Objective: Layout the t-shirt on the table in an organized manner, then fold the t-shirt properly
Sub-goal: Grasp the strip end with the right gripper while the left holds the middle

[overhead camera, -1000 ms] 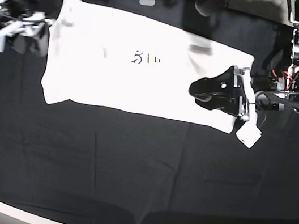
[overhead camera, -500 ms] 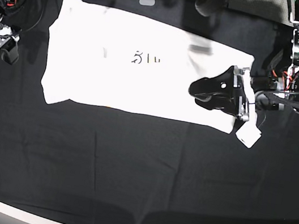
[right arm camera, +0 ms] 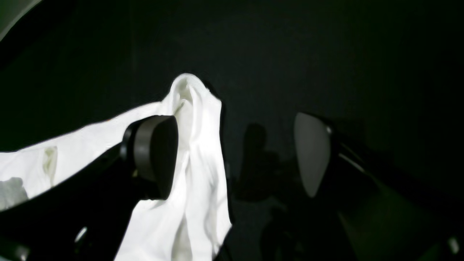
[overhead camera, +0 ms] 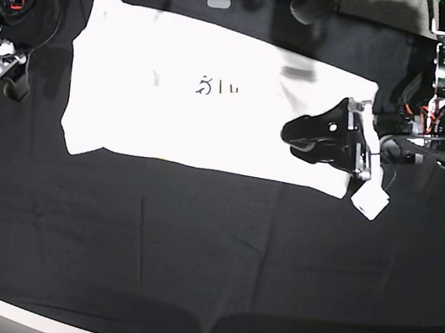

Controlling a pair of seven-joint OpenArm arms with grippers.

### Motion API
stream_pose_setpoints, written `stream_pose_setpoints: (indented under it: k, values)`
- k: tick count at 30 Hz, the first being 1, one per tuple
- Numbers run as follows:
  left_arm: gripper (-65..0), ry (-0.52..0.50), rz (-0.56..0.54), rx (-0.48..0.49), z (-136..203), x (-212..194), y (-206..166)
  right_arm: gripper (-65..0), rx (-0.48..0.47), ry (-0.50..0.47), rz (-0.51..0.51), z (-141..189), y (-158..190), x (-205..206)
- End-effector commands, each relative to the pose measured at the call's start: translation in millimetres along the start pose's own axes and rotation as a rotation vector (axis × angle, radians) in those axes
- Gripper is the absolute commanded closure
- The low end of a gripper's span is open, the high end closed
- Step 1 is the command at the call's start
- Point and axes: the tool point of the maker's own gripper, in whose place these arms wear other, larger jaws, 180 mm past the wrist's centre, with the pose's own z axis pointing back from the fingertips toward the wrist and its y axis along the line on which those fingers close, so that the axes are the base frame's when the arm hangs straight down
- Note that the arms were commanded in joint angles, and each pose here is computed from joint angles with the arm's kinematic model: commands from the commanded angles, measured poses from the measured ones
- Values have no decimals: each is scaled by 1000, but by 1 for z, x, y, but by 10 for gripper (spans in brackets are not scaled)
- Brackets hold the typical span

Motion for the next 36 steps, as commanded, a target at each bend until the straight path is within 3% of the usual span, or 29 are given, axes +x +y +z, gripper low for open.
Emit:
stream_pose_setpoints:
  k: [1, 5, 13, 18, 27, 36]
  values:
    - [-276, -41, -33, -21, 2, 14, -6, -475, 13, -77, 32, 2, 3, 24]
    - [-276, -40, -33, -21, 2, 14, -6, -475, 12, -108, 37, -2, 5, 36]
    - [-276, -41, -33, -21, 2, 14, -6, -474, -39, -77, 47, -7, -3, 36]
    - [-276, -41, -33, -21, 2, 14, -6, -472, 34, 24, 4, -28, 5, 4]
    - [-276, -40, -33, -21, 2, 14, -6, -470, 211, 332, -71, -76, 30, -83]
    - [-276, -40, -33, -21, 2, 14, -6, -469, 295, 373, -168, -62, 49, -119]
